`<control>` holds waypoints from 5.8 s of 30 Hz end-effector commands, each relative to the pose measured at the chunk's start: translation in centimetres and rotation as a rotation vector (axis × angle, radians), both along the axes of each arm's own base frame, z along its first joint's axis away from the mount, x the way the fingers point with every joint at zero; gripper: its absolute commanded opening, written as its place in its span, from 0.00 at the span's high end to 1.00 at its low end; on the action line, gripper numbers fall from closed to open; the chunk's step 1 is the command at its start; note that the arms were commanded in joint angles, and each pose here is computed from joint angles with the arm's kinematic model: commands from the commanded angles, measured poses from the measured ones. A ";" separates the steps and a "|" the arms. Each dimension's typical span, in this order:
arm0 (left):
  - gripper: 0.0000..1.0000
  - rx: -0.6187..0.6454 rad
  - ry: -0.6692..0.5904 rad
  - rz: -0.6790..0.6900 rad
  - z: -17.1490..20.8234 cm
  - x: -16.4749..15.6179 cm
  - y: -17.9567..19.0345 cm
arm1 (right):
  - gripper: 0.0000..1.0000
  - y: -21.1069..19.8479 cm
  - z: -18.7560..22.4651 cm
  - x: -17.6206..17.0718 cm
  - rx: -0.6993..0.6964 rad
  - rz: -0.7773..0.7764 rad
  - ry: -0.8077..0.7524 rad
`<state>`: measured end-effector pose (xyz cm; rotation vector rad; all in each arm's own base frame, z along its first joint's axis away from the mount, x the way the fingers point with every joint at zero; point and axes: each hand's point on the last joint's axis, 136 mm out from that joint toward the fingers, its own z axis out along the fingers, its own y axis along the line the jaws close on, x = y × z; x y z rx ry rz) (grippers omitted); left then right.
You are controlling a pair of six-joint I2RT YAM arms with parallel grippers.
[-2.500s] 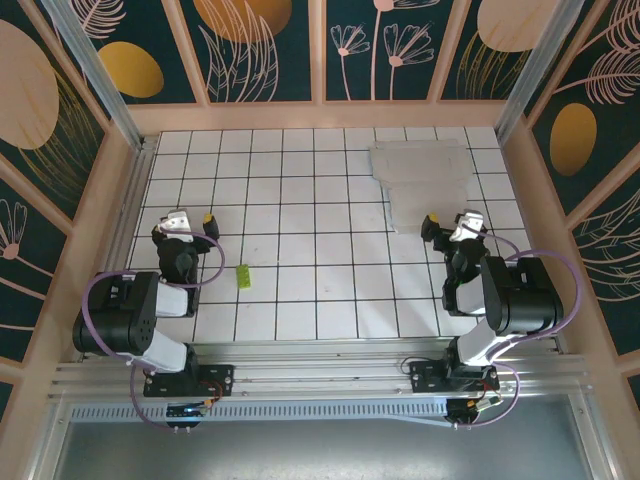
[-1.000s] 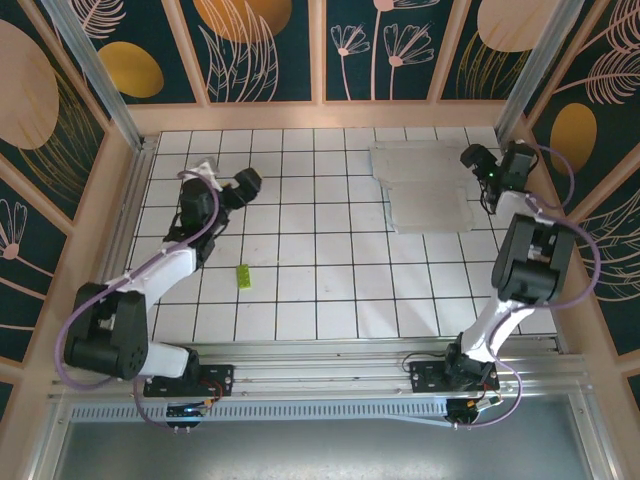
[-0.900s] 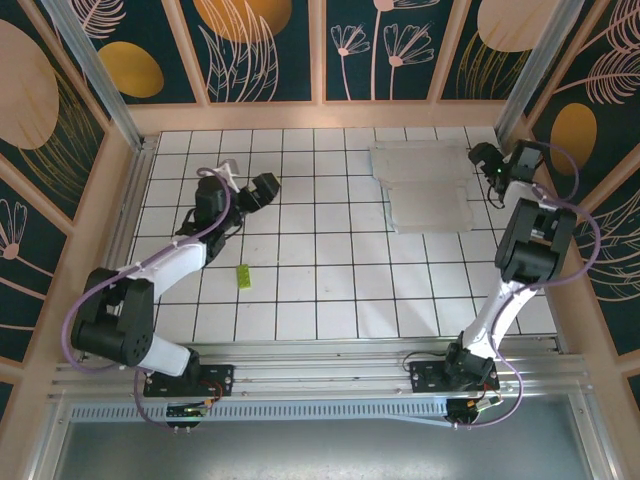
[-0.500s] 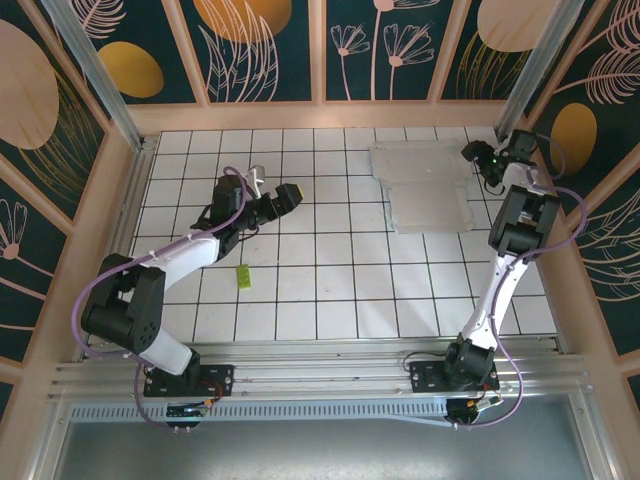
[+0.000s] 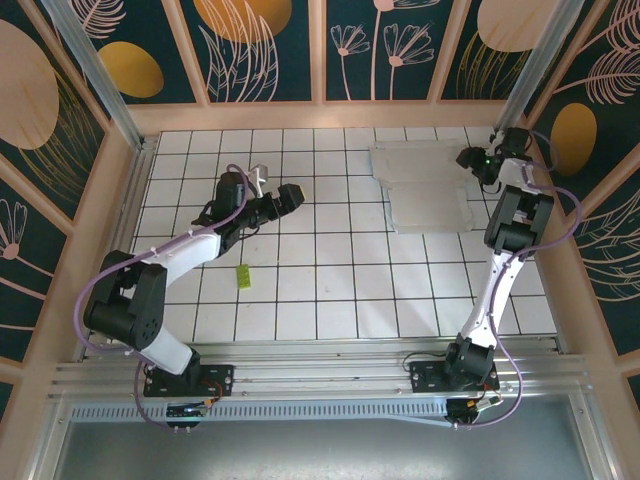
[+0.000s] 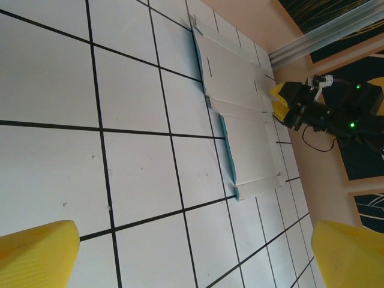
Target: Fold the paper box
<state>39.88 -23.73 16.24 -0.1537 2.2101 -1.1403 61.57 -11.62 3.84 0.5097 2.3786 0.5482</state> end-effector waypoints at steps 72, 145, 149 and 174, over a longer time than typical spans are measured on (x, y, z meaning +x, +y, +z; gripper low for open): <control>1.00 0.326 -0.003 -0.118 -7.5 16.0 2.1 | 0.69 24.7 14.5 -10.7 -0.014 0.367 -0.296; 0.53 -0.345 0.234 0.188 1.5 6.5 2.8 | 0.98 37.7 11.9 -13.7 -1.582 1.166 -0.633; 0.57 -0.452 0.241 0.172 2.7 7.4 1.9 | 0.98 37.8 11.4 -14.0 -1.629 1.153 -0.634; 0.78 -0.776 0.378 0.191 0.3 11.2 -0.7 | 0.96 40.0 12.6 -15.1 -1.746 1.069 -0.752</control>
